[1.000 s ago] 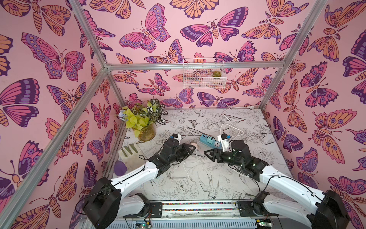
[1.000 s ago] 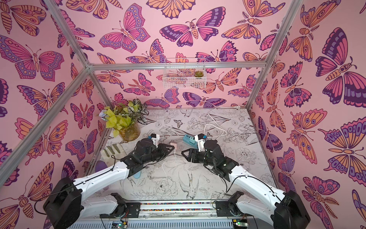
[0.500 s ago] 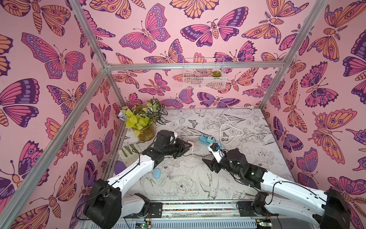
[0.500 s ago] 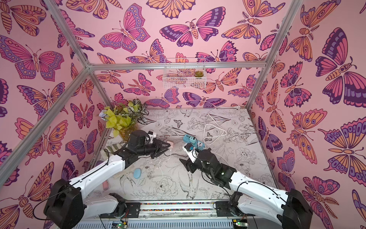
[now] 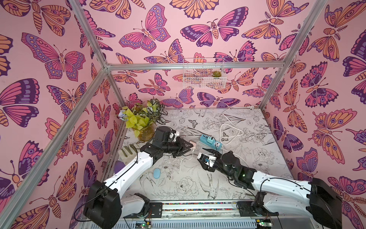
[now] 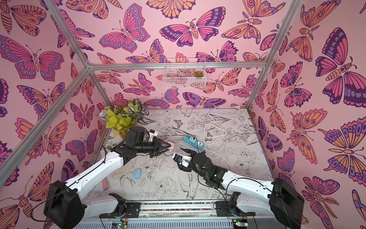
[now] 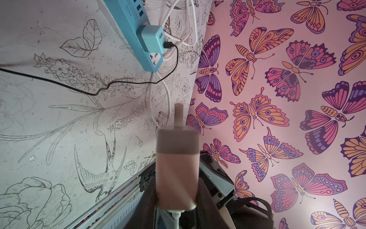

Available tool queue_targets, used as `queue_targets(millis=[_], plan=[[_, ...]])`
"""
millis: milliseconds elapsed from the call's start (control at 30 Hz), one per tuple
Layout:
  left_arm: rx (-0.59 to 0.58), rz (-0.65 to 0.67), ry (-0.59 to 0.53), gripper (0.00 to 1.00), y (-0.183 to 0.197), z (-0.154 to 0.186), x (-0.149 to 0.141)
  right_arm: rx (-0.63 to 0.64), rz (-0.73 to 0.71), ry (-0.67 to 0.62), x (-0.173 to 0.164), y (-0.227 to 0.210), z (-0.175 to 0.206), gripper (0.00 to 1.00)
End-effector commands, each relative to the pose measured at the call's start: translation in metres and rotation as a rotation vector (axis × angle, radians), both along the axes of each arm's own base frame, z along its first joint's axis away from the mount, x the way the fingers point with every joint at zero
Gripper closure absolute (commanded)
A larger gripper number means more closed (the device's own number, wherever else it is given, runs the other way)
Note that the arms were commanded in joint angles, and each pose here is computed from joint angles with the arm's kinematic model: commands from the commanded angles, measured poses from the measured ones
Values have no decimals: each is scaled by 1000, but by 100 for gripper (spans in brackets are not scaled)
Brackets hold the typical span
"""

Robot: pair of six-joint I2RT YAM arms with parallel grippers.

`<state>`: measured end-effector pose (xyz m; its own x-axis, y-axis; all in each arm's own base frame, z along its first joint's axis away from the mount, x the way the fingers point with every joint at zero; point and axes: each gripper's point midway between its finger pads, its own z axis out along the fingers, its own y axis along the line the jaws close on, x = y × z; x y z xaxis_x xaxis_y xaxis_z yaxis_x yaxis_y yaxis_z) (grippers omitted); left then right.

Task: Charge the bluetooth headset
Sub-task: Adjust the charging cable at the plug.

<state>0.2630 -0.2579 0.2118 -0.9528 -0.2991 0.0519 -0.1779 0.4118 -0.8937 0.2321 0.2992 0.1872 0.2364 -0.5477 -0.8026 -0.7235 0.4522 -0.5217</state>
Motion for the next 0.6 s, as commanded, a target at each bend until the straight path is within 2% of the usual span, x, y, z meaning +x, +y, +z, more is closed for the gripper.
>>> queue_targets(millis=[0, 300, 567], plan=[[-22, -19, -25, 81, 0, 14, -2, 23, -15, -90, 10, 10, 25, 33], [-22, -16, -13, 81, 0, 12, -3, -10, -28, -112, 17, 32, 22, 33], [-23, -20, -6, 81, -1, 10, -5, 19, -60, -107, 26, 39, 28, 40]])
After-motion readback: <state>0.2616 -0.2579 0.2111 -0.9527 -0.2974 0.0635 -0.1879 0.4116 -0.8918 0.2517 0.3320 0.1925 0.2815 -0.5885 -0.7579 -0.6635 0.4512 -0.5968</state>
